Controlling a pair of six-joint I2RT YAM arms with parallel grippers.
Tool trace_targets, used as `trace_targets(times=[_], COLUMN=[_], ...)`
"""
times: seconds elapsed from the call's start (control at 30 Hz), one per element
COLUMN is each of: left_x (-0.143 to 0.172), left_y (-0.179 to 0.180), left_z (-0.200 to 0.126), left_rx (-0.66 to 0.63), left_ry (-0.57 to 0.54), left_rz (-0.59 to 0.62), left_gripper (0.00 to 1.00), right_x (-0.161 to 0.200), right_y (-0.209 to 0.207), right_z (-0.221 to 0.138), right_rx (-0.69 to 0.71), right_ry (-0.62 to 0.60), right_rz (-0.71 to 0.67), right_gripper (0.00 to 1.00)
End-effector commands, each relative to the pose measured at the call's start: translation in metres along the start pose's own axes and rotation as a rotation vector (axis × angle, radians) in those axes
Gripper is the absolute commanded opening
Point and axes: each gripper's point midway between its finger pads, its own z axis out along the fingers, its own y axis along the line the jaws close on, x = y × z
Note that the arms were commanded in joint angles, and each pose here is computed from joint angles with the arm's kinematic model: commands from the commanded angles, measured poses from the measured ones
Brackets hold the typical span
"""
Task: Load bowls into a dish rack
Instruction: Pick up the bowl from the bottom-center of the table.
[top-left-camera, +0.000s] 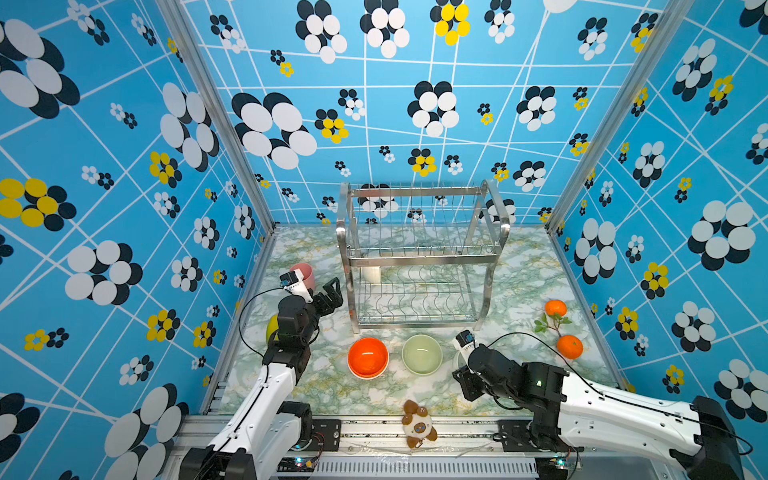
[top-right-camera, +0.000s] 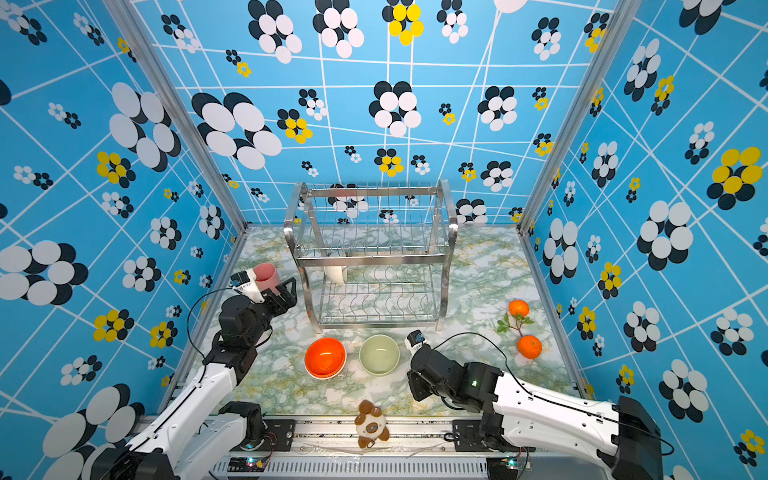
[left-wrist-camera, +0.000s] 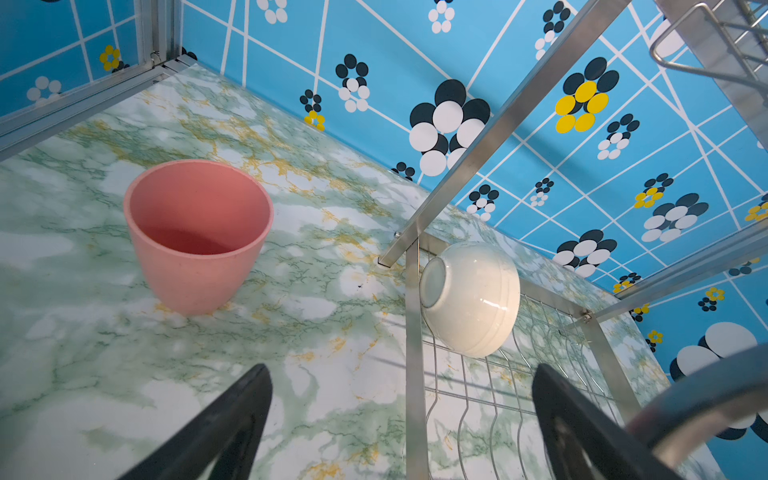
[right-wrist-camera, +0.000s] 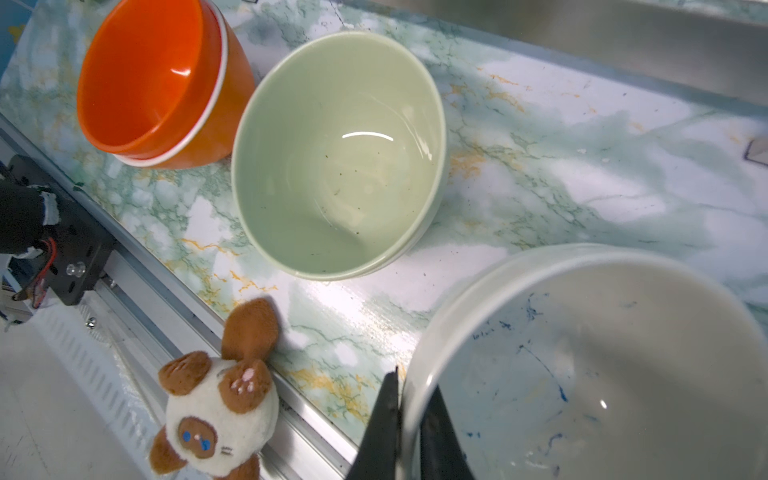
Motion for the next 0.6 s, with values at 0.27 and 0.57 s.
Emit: trace_targets(times=[0.27, 0.57], left_x=[-0.002, 0.0], left_y=[-0.001, 0.002], left_z=[-0.001, -0.003], left_rx=[0.011, 0.0], left_ry=[-0.005, -0.002], left_rz=[-0.003, 0.001], left_gripper=[0.99, 0.99], right_x=[-0.064, -0.107], right_y=[0.024, 0.037], right_z=[-0.035, -0.051], right_rx=[-0.152, -0.357], right_ry=[-0.282, -0.47], right_rz=[0.083, 0.233], right_gripper=[0.01, 0.01])
